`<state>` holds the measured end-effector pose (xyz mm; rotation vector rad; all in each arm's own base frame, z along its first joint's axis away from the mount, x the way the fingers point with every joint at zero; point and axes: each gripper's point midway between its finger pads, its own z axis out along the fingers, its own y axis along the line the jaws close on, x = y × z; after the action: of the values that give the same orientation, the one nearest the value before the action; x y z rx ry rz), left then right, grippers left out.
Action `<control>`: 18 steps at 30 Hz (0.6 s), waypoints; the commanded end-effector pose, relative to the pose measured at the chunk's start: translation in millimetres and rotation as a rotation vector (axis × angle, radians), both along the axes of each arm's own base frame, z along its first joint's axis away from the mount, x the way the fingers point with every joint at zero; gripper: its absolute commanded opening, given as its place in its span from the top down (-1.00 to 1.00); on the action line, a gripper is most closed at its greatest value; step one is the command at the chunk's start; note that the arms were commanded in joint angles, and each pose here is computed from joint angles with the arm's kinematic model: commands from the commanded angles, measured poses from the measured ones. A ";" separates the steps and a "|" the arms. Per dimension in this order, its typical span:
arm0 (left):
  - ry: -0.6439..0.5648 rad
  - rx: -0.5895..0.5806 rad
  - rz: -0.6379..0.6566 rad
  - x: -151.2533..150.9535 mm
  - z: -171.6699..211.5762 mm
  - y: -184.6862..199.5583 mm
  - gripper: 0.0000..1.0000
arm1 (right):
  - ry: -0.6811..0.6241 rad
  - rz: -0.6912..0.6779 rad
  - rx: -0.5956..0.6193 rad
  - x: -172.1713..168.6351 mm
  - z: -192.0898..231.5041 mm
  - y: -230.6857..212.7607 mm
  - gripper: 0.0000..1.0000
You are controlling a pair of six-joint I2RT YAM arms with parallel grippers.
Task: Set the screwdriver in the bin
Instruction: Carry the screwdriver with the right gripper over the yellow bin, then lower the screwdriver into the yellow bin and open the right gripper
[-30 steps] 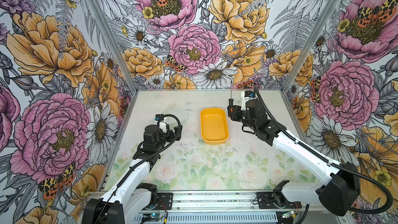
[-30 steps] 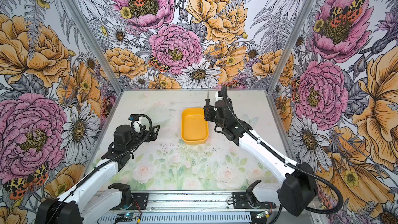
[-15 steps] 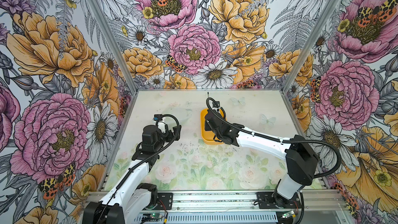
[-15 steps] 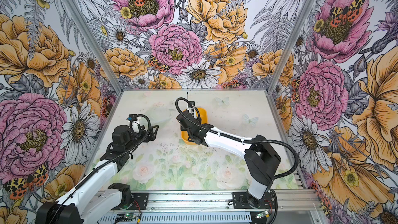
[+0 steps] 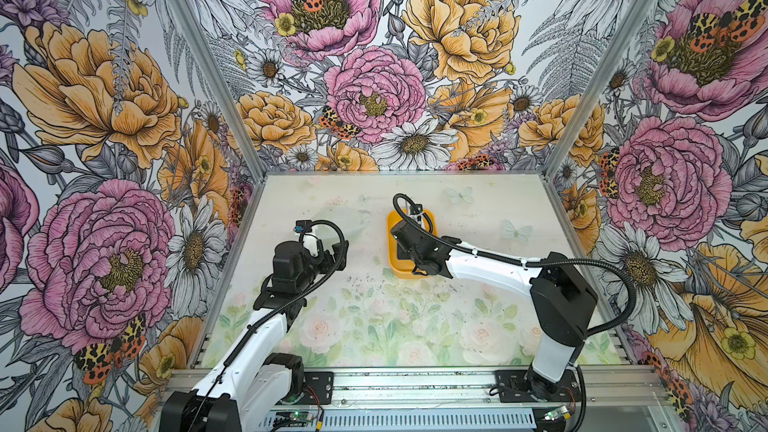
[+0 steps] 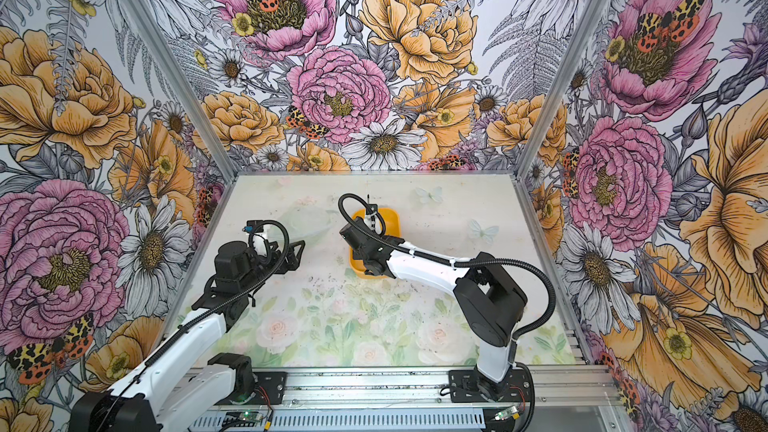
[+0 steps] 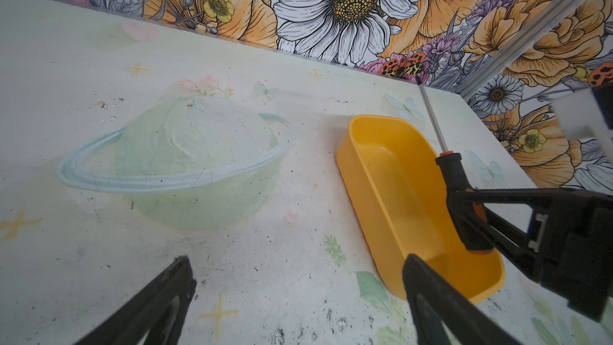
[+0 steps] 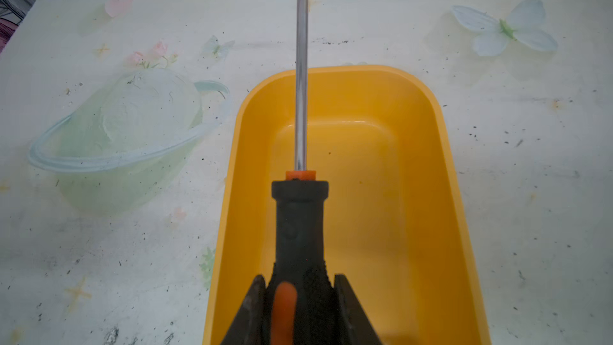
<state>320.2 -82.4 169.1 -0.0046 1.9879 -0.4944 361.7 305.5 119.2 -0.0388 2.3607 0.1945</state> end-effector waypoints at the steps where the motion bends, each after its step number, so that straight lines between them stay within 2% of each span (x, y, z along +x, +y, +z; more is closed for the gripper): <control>1: -0.018 -0.014 -0.011 1.5 10.8 -0.6 -0.98 | 0.040 -0.003 0.038 4.3 -0.3 5.8 1.00; 18: -0.009 -0.013 -0.007 0.2 7.7 1.5 -0.97 | 0.156 -0.033 0.006 8.9 -38.5 -3.7 1.00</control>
<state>319.9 -80.9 167.8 -0.0092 1.9932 -0.4941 364.5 295.4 77.1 -0.0045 2.5220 0.1726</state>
